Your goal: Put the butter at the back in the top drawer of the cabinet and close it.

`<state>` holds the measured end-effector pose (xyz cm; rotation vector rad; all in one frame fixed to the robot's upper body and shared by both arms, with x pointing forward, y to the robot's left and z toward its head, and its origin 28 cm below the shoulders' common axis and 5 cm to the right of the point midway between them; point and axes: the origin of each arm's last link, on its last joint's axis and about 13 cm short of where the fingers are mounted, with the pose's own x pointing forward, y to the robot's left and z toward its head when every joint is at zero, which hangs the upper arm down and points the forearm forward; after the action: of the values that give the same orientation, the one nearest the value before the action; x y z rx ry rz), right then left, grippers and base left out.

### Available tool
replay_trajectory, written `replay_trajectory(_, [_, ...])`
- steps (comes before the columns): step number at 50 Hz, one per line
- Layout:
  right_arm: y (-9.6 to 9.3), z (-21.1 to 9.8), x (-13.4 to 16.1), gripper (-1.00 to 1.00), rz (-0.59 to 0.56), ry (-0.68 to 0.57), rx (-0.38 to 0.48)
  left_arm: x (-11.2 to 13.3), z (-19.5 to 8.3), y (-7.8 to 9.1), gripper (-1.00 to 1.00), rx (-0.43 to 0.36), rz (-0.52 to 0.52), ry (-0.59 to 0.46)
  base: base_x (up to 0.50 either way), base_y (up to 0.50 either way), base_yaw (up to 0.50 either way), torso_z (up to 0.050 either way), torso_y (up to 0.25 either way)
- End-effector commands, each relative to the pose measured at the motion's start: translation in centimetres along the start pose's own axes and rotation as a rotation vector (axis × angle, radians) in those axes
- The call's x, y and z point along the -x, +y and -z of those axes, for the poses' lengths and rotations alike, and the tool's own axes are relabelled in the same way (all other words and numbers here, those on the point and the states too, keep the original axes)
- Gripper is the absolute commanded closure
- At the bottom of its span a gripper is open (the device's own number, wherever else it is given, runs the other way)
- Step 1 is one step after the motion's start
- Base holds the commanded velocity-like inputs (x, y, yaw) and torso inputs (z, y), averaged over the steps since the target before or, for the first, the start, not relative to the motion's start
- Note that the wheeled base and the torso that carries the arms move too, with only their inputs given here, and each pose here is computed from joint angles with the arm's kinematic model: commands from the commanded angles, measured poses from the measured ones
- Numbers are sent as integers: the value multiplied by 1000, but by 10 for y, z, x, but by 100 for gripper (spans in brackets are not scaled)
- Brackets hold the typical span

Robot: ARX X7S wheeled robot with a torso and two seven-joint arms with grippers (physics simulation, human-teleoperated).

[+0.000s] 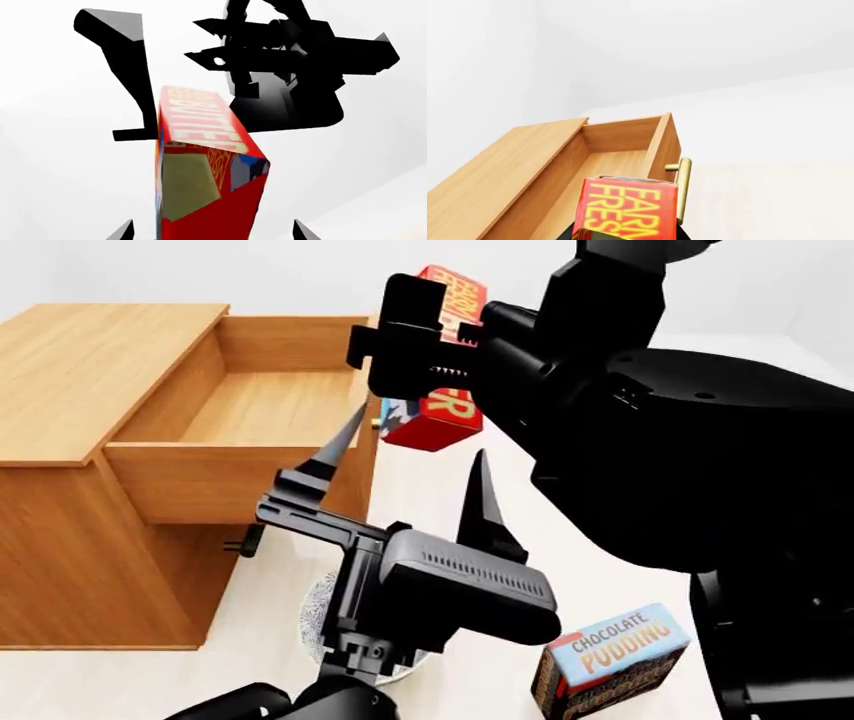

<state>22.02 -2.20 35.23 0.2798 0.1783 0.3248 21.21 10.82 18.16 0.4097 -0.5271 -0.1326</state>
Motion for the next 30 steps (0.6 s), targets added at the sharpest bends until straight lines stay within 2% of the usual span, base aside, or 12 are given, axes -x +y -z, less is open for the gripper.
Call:
replay_trajectory(1, [-4, -5, -7, 100, 11, -23, -9, 2, -1, -1, -100, 4, 3, 1, 0, 0, -3, 0, 0])
replay_trajectory(30, [-7, 2, -6, 100, -7, 6, -28, -5, -6, -3, -100, 10, 3, -3, 0, 0, 0, 0, 1])
